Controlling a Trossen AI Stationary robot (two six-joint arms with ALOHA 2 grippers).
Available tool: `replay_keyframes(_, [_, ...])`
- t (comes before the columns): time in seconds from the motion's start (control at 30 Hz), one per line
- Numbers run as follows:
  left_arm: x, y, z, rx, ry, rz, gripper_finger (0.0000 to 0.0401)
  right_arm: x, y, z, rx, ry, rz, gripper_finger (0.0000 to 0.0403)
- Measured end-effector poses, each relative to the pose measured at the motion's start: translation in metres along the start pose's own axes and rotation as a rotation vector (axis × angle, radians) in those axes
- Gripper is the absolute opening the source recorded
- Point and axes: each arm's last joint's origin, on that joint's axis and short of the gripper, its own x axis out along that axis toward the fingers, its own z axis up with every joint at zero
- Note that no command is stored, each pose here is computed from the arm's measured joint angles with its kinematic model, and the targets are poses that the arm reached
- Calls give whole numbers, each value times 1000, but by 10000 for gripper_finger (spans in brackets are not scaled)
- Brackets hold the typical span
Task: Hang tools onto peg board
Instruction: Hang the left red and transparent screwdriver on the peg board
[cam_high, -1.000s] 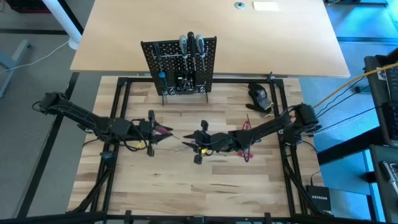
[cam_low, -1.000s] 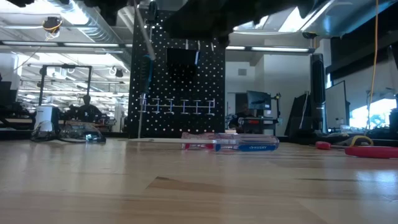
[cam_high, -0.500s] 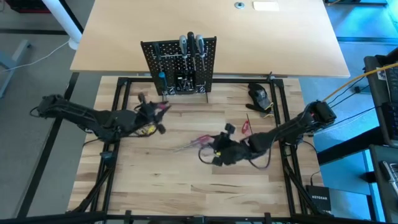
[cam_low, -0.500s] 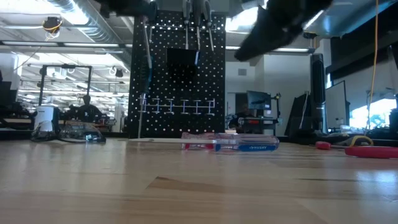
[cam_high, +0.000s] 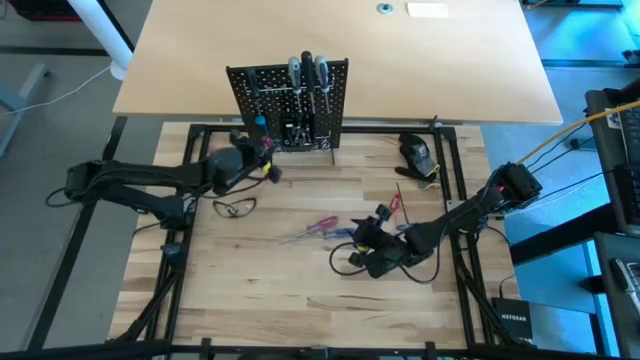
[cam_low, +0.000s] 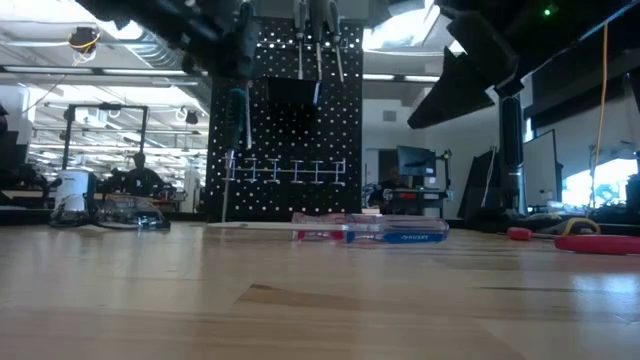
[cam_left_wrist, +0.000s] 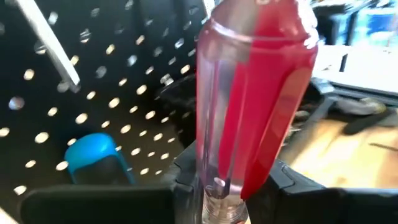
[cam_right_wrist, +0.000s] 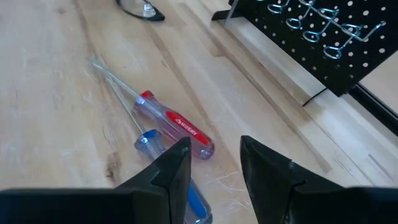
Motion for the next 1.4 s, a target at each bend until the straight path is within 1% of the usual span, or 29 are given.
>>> replay_keyframes(0.17, [15,1,-5,11,3,45,75,0,1,1,14,-15,0,140])
replay_keyframes(0.3, [24,3,-10,20,18,68,69,0,1,2,18,-18,2,140])
replay_keyframes(0.47, [33,4,-17,28,47,93,72,0,1,2,19,-18,2,140])
replay_keyframes(0.57, [36,5,-20,20,33,112,76,0,1,2,18,-18,2,140])
replay_keyframes(0.67, [38,8,-25,22,44,128,71,0,1,2,18,-17,4,140])
replay_keyframes(0.77, [37,9,-32,3,47,128,68,0,1,2,18,-17,4,140])
replay_keyframes(0.9, [36,10,-39,-29,49,134,78,0,1,2,18,-17,4,140])
replay_keyframes(0.97, [38,12,-41,-37,57,132,80,0,1,2,19,-17,4,140])
replay_keyframes(1.1, [41,16,-41,-69,60,81,71,0,1,2,21,-19,5,140])
replay_keyframes(1.2, [44,20,-41,-81,64,80,69,0,2,2,24,-21,7,140])
replay_keyframes(1.4, [48,23,-44,-99,74,78,84,0,2,2,24,-21,7,140])
